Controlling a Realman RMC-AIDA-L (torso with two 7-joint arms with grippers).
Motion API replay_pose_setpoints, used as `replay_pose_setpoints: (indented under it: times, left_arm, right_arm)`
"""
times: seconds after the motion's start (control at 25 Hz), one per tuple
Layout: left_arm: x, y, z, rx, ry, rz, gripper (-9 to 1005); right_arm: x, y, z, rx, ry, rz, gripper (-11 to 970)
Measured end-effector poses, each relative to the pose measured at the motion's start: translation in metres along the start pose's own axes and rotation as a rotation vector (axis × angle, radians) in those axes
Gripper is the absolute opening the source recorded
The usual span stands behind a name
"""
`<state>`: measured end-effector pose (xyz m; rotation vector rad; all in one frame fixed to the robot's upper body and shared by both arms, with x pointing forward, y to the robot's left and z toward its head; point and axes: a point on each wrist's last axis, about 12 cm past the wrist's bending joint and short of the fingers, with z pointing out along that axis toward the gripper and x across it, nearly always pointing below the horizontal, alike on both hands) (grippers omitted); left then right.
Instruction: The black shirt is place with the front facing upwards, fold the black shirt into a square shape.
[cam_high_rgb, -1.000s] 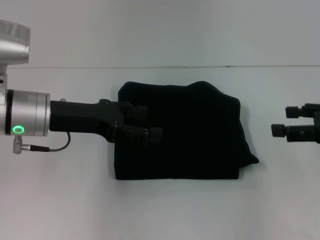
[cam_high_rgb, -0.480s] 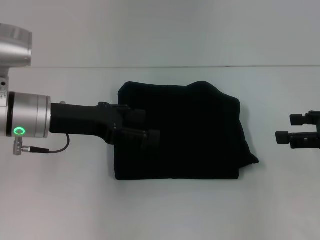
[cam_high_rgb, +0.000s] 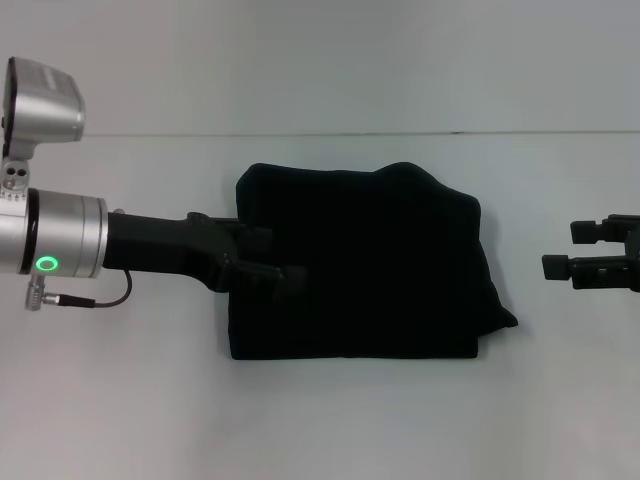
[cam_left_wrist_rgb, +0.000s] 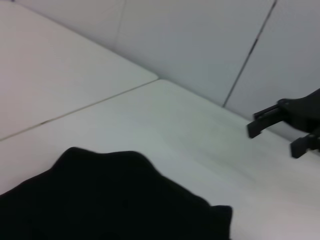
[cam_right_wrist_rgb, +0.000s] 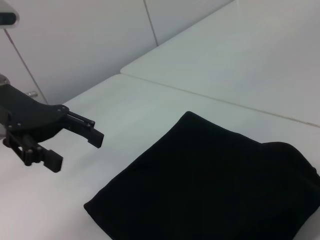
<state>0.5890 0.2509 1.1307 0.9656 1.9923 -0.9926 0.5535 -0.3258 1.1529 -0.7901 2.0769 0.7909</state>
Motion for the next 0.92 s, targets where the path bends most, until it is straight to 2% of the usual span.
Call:
replay_pose_setpoints:
  times: [0.92]
  left_arm:
    - [0.0006,0.0075,0.0026,-0.063,0.056,-0.016,909]
  right_arm:
    - [-0.0081,-0.0010,0.0024,0.002,-0.011,-0.011,868]
